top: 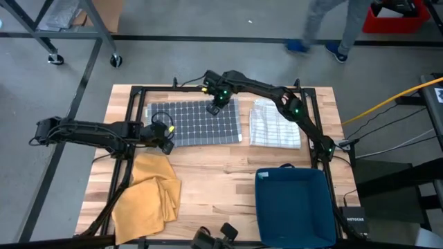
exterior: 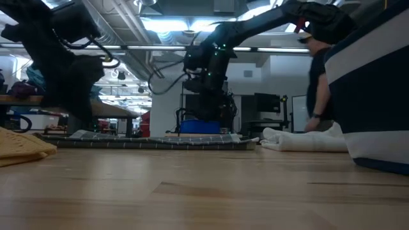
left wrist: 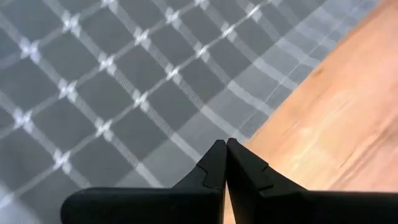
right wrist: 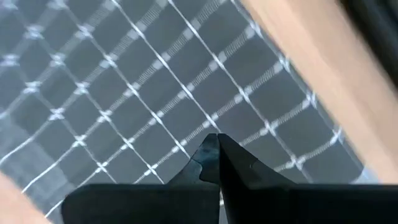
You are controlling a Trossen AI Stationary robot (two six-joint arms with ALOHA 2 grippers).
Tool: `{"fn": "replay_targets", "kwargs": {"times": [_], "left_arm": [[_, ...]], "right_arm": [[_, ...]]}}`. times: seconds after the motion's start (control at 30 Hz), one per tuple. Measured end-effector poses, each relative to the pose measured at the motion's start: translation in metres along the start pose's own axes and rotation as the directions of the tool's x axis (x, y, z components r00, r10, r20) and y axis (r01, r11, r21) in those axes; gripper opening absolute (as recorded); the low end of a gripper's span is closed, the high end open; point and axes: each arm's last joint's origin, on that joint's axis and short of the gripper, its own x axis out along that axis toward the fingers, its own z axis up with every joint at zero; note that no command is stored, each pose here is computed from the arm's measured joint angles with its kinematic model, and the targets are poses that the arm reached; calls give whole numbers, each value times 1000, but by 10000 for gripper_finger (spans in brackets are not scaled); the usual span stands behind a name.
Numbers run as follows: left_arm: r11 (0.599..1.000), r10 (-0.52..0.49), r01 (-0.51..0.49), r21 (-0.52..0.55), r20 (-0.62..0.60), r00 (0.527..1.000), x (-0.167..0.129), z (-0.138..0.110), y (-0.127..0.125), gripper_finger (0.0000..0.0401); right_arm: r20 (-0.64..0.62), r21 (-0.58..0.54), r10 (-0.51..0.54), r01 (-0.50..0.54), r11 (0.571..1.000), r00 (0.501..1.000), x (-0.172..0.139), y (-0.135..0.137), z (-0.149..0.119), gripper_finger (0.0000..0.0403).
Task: Fold towel
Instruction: Fold the gray towel
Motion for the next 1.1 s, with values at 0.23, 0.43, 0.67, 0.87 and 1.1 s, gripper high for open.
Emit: {"fn": "replay_targets", "kwargs": {"times": [0.23,0.43,0.67,0.87,1.1], "left_arm": [[993,112,-115,-16,-99,989,2,-12,8,1],[989,148,-150,-11,-113,983,7,-13,8,1],[978,208,-210,-4,-131,969,14,-15,8,1],[971,235,-239,-13,-150,960,20,-16,7,1],[974,221,-226,-19,-139,965,23,-15,5,1]], "right_arm": [[-90,25,-37,40,999,995,17,1,-13,1],[-162,16,-47,50,999,986,34,4,-26,1],[-191,26,-44,50,998,981,33,14,-31,1],[-273,11,10,-7,1000,962,39,31,-44,1],[-338,-22,2,-10,1000,941,57,45,-64,1]]}}
